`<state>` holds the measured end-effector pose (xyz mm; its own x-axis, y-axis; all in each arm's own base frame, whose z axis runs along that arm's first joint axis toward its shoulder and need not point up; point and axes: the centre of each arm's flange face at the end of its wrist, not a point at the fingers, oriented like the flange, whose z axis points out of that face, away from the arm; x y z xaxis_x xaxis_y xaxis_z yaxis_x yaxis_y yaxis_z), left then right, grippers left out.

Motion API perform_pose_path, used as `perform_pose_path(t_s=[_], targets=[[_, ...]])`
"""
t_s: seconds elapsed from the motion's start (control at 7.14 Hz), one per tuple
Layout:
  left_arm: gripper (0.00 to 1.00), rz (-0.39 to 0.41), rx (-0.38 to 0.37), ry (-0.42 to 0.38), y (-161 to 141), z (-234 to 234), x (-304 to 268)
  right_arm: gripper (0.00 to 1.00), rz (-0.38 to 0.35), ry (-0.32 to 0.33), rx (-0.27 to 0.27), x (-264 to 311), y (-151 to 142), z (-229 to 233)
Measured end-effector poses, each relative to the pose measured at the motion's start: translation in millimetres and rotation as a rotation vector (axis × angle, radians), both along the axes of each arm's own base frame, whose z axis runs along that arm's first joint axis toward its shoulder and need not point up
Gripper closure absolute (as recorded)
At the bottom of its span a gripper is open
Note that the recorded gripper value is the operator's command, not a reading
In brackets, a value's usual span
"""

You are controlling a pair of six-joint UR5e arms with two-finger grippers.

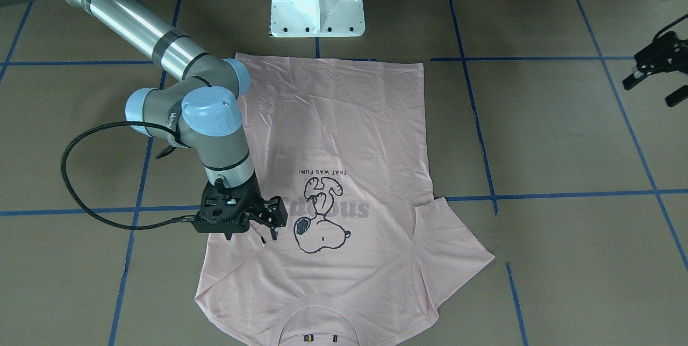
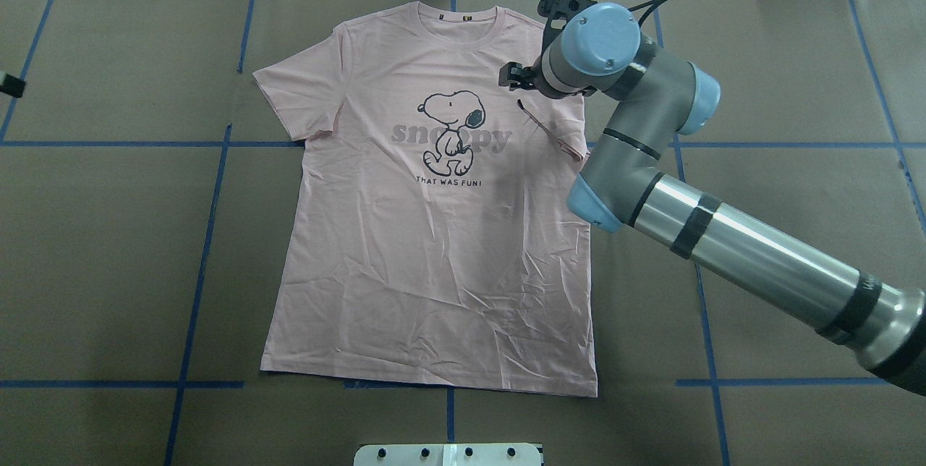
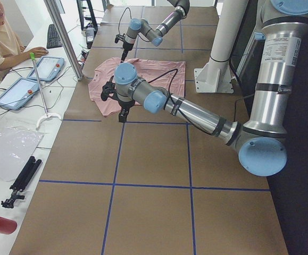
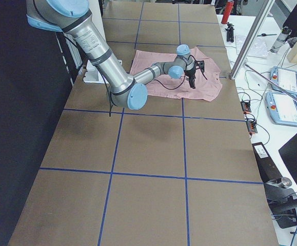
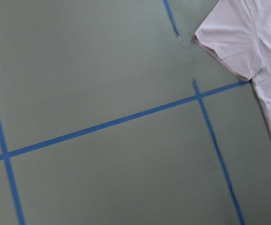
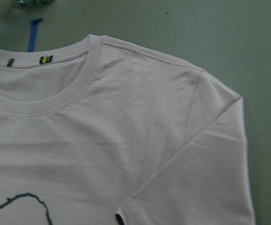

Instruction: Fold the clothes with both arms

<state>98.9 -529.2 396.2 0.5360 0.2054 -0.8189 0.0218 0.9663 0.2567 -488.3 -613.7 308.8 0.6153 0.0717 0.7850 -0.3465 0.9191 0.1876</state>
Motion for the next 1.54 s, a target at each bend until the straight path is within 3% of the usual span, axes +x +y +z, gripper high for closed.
perform_pose_path(t_s=[0.28, 0.42, 0.84, 1.12, 1.54], targets=[[0.00, -0.086, -0.053, -0.061, -46, -46, 100, 0.00, -0.066, -0.078, -0.052, 104, 22, 43], [0.00, -0.121, -0.051, -0.099, -72, -45, 141, 0.00, -0.094, -0.122, -0.072, 155, 45, 58], [0.03, -0.170, 0.027, -0.073, -135, 6, 211, 0.00, -0.155, -0.218, -0.103, 265, 137, 72], [0.15, -0.211, 0.081, -0.101, -152, 21, 249, 0.00, -0.176, -0.243, -0.119, 294, 171, 73], [0.37, -0.233, 0.113, -0.133, -158, 41, 281, 0.00, -0.175, -0.242, -0.120, 297, 173, 75]])
